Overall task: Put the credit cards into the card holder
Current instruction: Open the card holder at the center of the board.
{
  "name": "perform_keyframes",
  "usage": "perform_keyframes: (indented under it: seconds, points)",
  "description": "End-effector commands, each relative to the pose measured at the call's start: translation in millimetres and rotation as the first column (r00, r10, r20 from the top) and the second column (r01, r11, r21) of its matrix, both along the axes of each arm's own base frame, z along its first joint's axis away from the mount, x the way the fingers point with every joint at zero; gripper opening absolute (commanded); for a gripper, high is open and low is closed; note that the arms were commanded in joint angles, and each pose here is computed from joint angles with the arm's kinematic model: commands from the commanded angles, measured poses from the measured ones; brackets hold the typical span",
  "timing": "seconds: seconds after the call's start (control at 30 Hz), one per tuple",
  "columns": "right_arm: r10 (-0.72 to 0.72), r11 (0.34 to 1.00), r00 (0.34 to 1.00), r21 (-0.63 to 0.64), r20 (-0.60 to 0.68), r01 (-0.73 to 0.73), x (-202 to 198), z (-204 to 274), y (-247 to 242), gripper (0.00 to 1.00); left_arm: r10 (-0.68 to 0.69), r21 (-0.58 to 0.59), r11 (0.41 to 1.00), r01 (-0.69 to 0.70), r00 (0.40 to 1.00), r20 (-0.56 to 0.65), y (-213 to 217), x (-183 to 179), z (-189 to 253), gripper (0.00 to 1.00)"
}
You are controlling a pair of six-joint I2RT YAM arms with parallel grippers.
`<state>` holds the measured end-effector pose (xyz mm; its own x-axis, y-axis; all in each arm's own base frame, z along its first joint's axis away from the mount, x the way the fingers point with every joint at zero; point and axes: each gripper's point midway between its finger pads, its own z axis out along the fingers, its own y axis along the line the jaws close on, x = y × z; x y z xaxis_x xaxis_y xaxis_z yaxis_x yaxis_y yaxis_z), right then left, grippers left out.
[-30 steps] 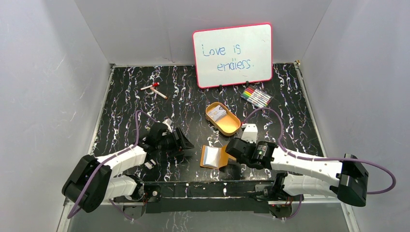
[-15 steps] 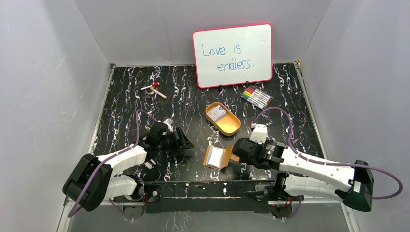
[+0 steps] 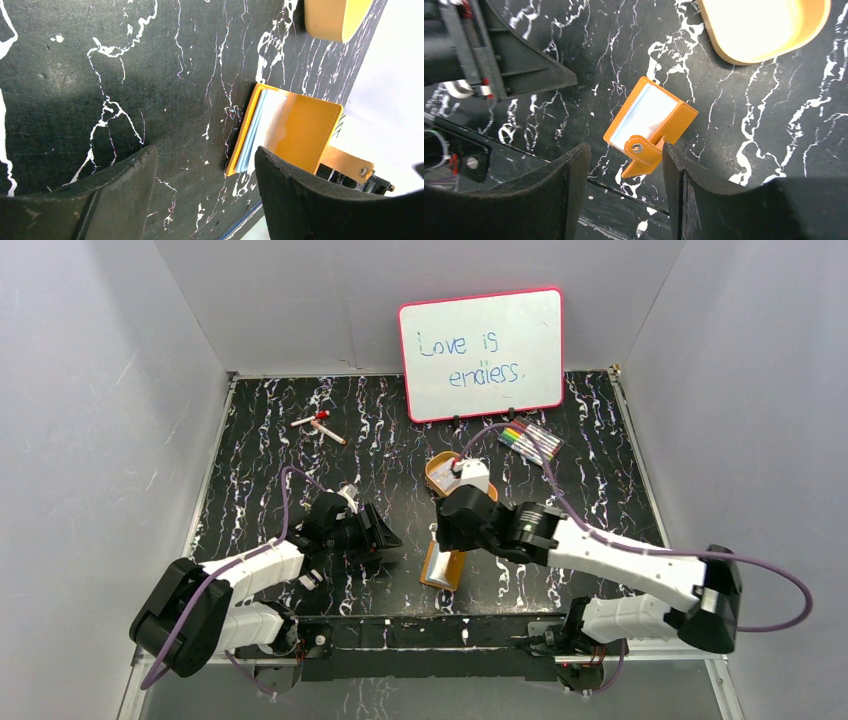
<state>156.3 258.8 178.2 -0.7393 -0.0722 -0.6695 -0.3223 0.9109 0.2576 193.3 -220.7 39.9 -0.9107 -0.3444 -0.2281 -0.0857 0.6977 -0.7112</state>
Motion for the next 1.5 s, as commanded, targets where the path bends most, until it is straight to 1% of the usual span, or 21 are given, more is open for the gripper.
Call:
perform_keyframes:
  seconds: [0.0,0.13,0.2,0.27,0.4,0.53,0.67,0.8,0.9,1.13,1.2,1.27,1.33,1.37,1.43,1.47]
  points:
    - [0.041,0.999,0.999,0.017,0.017,-0.041,9,-7,28,0.65,-0.007,0.005,1.000,0.007,1.000,0.009,-1,1,2,0.69]
    - [0.042,0.999,0.999,0.024,-0.010,-0.041,7,-21,33,0.79,-0.006,0.011,1.000,0.006,1.000,0.012,1,-1,1,0.69]
    - [0.026,1.000,0.999,-0.013,-0.027,-0.026,8,-29,31,0.90,-0.006,0.017,1.000,0.005,1.000,0.010,2,-1,0,0.69]
    - [0.024,0.998,0.999,-0.052,-0.044,-0.026,8,-37,31,0.95,-0.007,0.018,1.000,0.007,1.000,0.010,2,-1,-1,0.69]
    - [0.021,0.993,0.994,-0.118,-0.103,-0.033,4,-59,36,0.98,-0.003,0.027,1.000,0.003,1.000,0.005,4,-3,-3,0.69]
    - [-0.026,0.977,0.991,-0.215,-0.129,-0.002,5,-83,26,0.96,0.009,0.029,1.000,-0.009,1.000,0.001,7,-6,-6,0.69]
    - [-0.022,0.969,0.989,-0.245,-0.147,-0.015,3,-95,28,0.93,0.010,0.027,1.000,-0.011,1.000,0.002,9,-8,-6,0.69]
    - [-0.020,0.957,0.985,-0.289,-0.171,-0.031,0,-108,24,0.85,0.008,0.021,1.000,-0.008,1.000,0.004,9,-9,-7,0.69]
    - [-0.029,0.954,0.985,-0.300,-0.172,-0.024,-3,-111,17,0.72,0.005,0.018,1.000,-0.005,1.000,0.003,8,-10,-7,0.69]
    - [-0.063,0.957,0.987,-0.290,-0.149,0.018,-7,-105,-4,0.32,0.004,0.020,1.000,-0.004,1.000,0.003,8,-9,-6,0.68]
    - [-0.057,0.962,0.989,-0.271,-0.136,0.019,-7,-101,-6,0.18,0.004,0.020,1.000,-0.004,1.000,0.004,8,-9,-6,0.68]
    - [-0.058,0.965,0.992,-0.260,-0.114,0.027,-4,-97,-8,0.00,0.010,0.021,1.000,-0.010,1.000,0.006,8,-8,-5,0.68]
    - [-0.026,0.978,0.996,-0.208,-0.088,0.007,-1,-88,-1,0.00,0.027,0.030,0.999,-0.027,1.000,0.012,11,-7,-4,0.67]
    - [0.003,0.989,0.998,-0.148,-0.070,-0.013,0,-81,9,0.00,0.041,0.037,0.998,-0.041,0.999,0.013,13,-7,-3,0.67]
    - [0.091,0.996,0.995,0.016,-0.026,-0.091,-1,-61,37,0.00,0.092,0.063,0.994,-0.093,0.995,0.025,22,-4,-1,0.67]
    - [0.126,0.987,0.992,0.102,-0.006,-0.125,-3,-49,50,0.00,0.122,0.074,0.989,-0.124,0.992,0.033,27,-3,1,0.66]
